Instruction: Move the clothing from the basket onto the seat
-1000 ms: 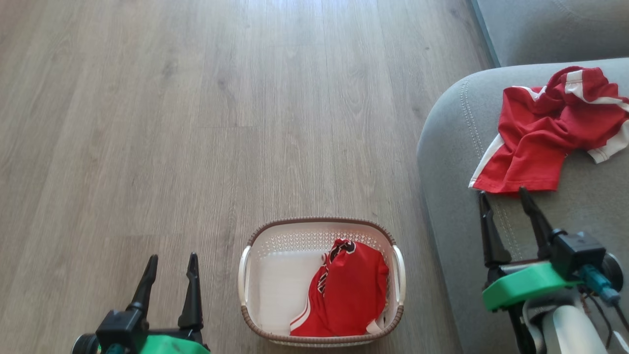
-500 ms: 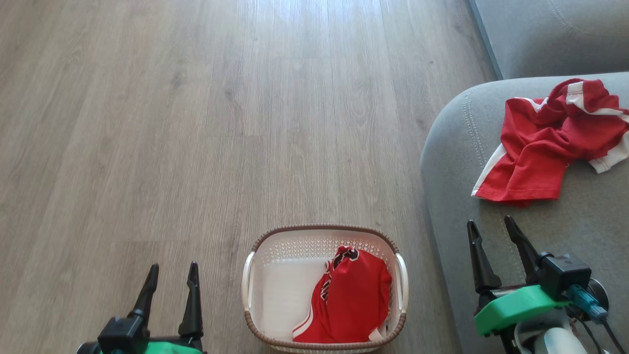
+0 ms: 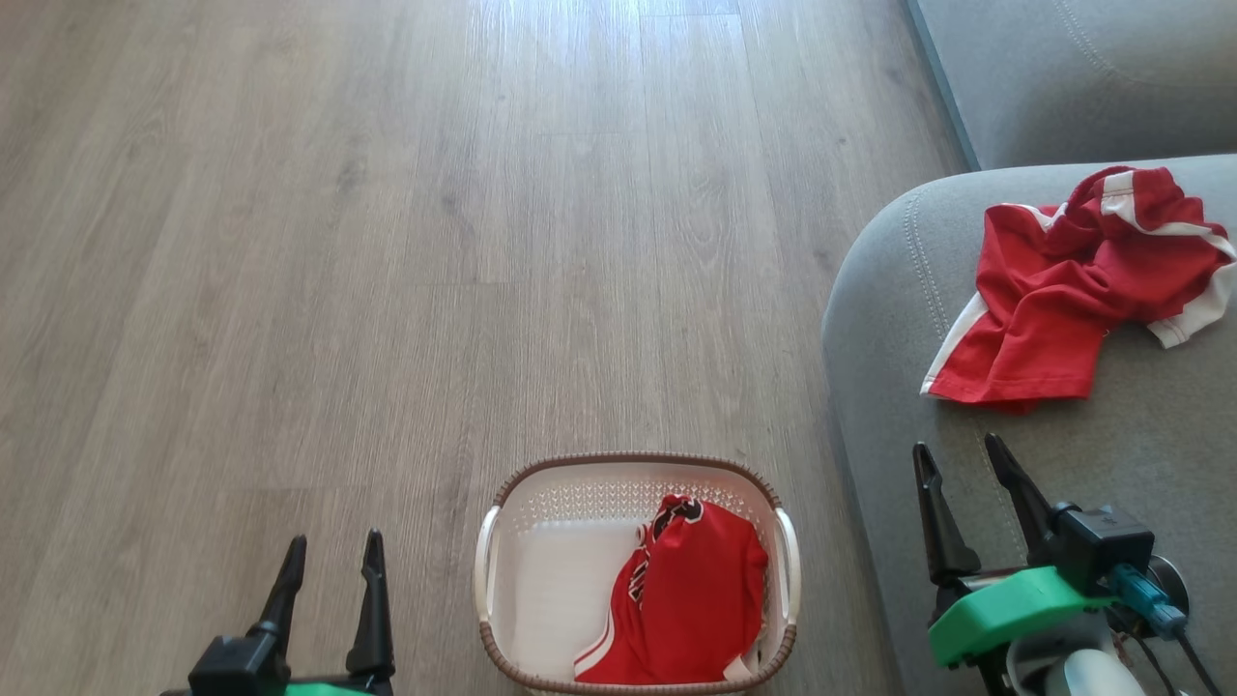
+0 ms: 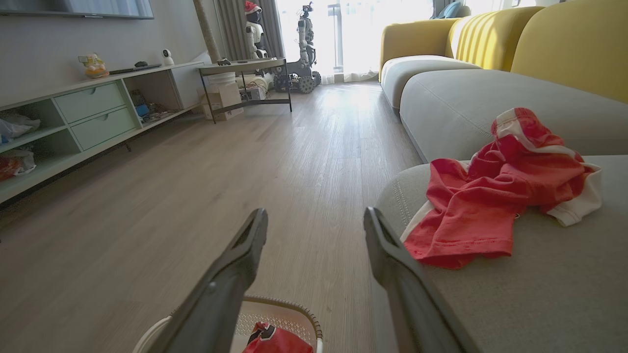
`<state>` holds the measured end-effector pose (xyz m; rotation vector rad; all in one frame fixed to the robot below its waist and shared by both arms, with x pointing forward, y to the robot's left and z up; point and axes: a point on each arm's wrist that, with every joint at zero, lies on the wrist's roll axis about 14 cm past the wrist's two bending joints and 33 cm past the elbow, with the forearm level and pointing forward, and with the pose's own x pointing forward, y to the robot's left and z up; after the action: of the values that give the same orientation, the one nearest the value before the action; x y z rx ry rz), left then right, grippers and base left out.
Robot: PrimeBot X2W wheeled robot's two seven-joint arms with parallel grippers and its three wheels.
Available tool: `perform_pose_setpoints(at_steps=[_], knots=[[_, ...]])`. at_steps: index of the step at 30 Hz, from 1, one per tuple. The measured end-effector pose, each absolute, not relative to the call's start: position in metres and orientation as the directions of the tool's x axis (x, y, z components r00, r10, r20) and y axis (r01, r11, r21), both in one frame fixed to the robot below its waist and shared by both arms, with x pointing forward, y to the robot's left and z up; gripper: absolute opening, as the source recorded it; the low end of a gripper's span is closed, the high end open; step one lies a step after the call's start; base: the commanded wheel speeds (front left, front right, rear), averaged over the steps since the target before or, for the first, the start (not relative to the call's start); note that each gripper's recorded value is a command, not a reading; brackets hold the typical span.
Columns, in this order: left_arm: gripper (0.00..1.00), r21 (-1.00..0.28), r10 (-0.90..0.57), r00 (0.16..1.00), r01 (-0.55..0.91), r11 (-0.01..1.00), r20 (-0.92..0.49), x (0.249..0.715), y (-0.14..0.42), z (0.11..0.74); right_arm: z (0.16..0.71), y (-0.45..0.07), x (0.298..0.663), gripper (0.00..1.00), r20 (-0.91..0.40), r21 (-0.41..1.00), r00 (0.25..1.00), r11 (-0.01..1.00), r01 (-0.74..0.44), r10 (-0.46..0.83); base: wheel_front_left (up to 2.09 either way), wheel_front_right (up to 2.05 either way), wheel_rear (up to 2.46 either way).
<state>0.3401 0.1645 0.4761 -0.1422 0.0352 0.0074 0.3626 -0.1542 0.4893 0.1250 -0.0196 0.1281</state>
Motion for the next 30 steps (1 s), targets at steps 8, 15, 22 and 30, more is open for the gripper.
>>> perform_pose_setpoints(at_steps=[8,15,22,30], knots=[[1.00,-0.141,0.001,0.999,-0.006,0.990,-0.035,0.3383,0.1646,0.4754,0.4916,-0.1541,0.3623,1.00,0.035,0.122,0.991,0.984,-0.130,0.126,0.00,0.00,0.00],[1.00,-0.139,0.008,0.999,-0.013,0.990,-0.035,0.3387,0.1655,0.4754,0.4927,-0.1538,0.3628,1.00,0.038,0.122,0.991,0.984,-0.131,0.127,0.00,0.00,0.00],[1.00,-0.137,0.002,0.999,-0.007,0.991,-0.038,0.3394,0.1640,0.4742,0.4921,-0.1543,0.3631,1.00,0.037,0.122,0.991,0.984,-0.129,0.126,0.00,0.00,0.00],[1.00,-0.134,-0.004,0.999,-0.002,0.991,-0.045,0.3405,0.1633,0.4718,0.4907,-0.1553,0.3636,1.00,0.033,0.123,0.992,0.984,-0.126,0.123,0.00,0.00,0.00]])
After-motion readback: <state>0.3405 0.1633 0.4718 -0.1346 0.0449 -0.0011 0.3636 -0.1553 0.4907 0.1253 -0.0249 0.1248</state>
